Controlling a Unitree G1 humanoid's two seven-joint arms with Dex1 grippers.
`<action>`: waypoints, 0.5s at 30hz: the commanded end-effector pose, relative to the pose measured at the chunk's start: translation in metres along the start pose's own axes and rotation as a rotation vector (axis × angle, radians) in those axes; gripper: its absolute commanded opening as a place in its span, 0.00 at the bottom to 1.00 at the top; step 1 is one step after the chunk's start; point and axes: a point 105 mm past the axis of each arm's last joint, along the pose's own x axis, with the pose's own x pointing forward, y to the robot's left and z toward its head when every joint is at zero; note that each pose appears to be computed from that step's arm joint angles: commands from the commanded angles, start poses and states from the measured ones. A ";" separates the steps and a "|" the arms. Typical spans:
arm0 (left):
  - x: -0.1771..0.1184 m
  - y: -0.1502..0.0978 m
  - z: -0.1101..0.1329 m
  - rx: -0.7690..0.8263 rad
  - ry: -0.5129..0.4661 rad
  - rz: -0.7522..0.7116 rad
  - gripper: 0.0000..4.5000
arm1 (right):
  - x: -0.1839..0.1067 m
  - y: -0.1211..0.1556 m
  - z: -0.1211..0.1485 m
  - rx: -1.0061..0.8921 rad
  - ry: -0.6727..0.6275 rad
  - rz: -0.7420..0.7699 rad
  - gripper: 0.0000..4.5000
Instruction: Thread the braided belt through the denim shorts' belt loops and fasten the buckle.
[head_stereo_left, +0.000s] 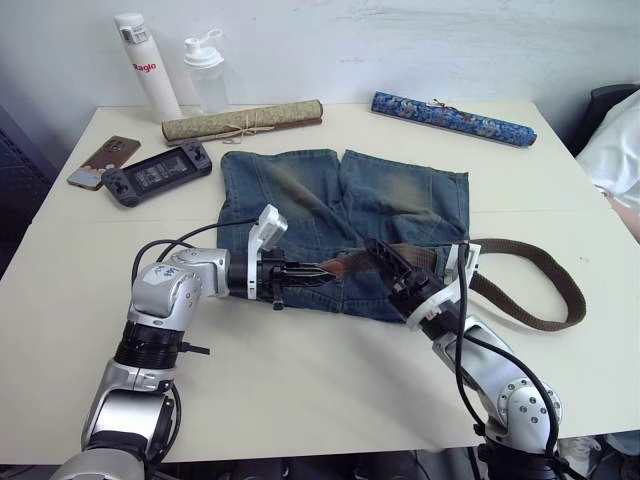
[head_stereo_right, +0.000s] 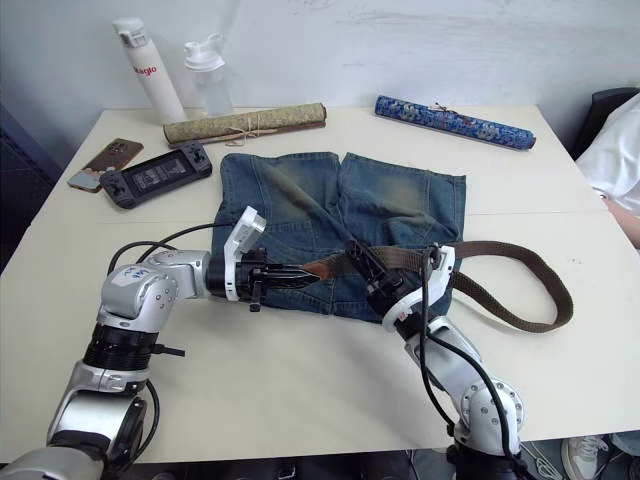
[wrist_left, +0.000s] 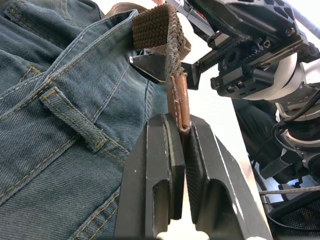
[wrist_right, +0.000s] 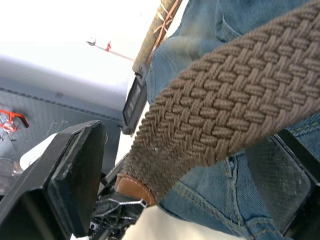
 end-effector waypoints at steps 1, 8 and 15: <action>-0.001 -0.008 0.010 0.040 -0.013 -0.025 0.00 | -0.001 0.010 0.003 0.027 -0.029 0.055 0.98; -0.001 -0.009 0.008 0.039 -0.005 -0.028 0.00 | -0.001 0.014 0.002 0.029 -0.032 0.076 0.36; 0.000 -0.011 0.007 0.036 0.002 -0.041 0.00 | 0.000 0.015 0.004 0.025 -0.044 0.079 0.02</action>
